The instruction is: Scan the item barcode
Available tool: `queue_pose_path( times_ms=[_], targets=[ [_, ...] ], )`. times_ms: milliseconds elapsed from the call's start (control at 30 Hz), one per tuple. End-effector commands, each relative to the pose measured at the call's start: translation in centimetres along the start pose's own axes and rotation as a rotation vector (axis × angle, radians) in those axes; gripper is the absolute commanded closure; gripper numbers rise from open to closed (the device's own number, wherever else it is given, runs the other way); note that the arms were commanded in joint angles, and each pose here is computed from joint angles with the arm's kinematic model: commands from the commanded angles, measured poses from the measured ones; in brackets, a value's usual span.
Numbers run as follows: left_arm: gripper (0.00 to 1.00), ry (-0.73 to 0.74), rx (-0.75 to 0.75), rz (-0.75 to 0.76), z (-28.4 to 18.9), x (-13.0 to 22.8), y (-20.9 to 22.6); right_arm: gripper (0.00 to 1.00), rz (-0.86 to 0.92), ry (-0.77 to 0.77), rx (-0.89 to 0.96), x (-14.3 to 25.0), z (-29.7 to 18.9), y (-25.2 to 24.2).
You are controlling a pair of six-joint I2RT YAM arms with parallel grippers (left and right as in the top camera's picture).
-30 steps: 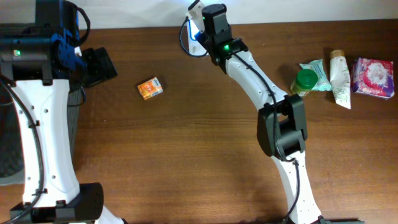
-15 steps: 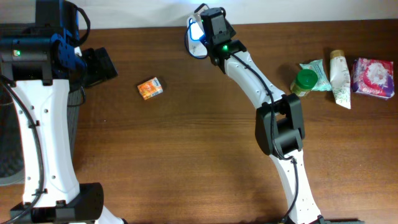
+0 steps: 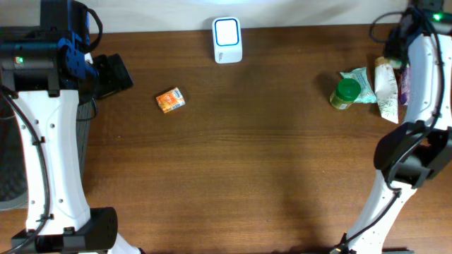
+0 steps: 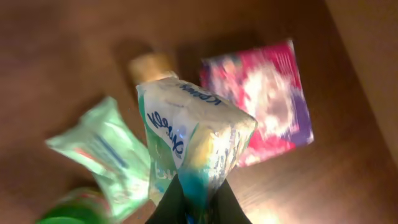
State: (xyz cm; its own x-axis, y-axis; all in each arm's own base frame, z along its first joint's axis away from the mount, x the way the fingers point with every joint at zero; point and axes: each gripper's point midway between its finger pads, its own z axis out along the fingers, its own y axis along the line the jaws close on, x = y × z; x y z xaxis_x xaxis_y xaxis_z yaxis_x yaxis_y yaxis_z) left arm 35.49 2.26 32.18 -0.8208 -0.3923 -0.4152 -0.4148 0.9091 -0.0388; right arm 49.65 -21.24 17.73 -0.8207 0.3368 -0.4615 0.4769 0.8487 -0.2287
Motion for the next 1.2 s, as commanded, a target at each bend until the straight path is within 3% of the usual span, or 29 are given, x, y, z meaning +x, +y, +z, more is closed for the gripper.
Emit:
queue_pose_path(
  times_ms=[0,200,300,467,500,567,600,633,667,700,800,867,933,1000,1133,1167],
  targets=[
    [0.01,-0.017,0.002,-0.010,-0.6,0.0,0.2,0.96,0.061,0.113,0.023,3.1,3.2,-2.4],
    [0.01,-0.017,0.003,-0.010,-0.6,0.0,0.2,0.96,0.342,0.227,0.121,7.1,6.2,-8.3],
    [0.01,-0.017,0.002,-0.010,-0.6,0.0,0.2,0.96,0.597,0.273,0.166,8.8,6.4,-10.5],
    [0.01,-0.017,0.002,-0.010,-0.6,0.0,0.2,0.95,0.672,0.315,0.117,10.7,8.9,-9.6],
    [0.01,-0.017,0.002,-0.010,-0.6,0.0,0.2,0.85,0.682,0.325,0.059,11.2,10.1,-8.2],
    [0.01,-0.017,0.002,-0.010,-0.6,0.0,0.2,0.51,0.687,0.304,0.013,10.6,10.7,-7.4],
    [0.01,-0.017,0.002,-0.010,-0.6,0.0,0.2,0.50,0.669,0.299,-0.017,10.3,10.6,-7.1],
    [0.01,-0.017,0.002,-0.010,-0.6,0.0,0.2,0.36,0.585,0.290,-0.123,9.5,10.5,-5.7],
    [0.01,-0.017,0.002,-0.010,-0.6,0.0,0.2,0.14,0.537,0.284,-0.171,9.0,10.0,-5.2],
    [0.01,-0.017,0.002,-0.010,-0.6,0.0,0.2,0.07,0.529,0.277,-0.170,8.3,8.6,-5.5],
    [0.01,-0.017,0.002,-0.010,-0.6,0.0,0.2,0.06,0.537,0.196,-0.186,5.0,2.9,-7.0],
    [0.01,-0.017,0.002,-0.010,-0.6,0.0,0.2,0.05,0.494,0.118,-0.386,2.1,-3.4,-5.2],
    [0.01,-0.017,0.002,-0.010,-0.6,0.0,0.2,0.06,0.331,0.083,-0.745,1.0,-9.4,0.3],
    [0.01,-0.017,0.003,-0.010,-0.7,0.0,0.2,0.06,0.168,0.107,-0.979,2.2,-13.4,5.8],
    [0.01,-0.016,0.002,-0.010,-0.6,0.0,0.2,0.04,-0.193,0.102,-1.066,5.5,-17.4,15.7],
    [0.01,-0.017,0.002,-0.010,-0.6,0.0,0.2,0.00,-0.276,0.103,-1.075,6.7,-18.6,18.9]
  ],
)
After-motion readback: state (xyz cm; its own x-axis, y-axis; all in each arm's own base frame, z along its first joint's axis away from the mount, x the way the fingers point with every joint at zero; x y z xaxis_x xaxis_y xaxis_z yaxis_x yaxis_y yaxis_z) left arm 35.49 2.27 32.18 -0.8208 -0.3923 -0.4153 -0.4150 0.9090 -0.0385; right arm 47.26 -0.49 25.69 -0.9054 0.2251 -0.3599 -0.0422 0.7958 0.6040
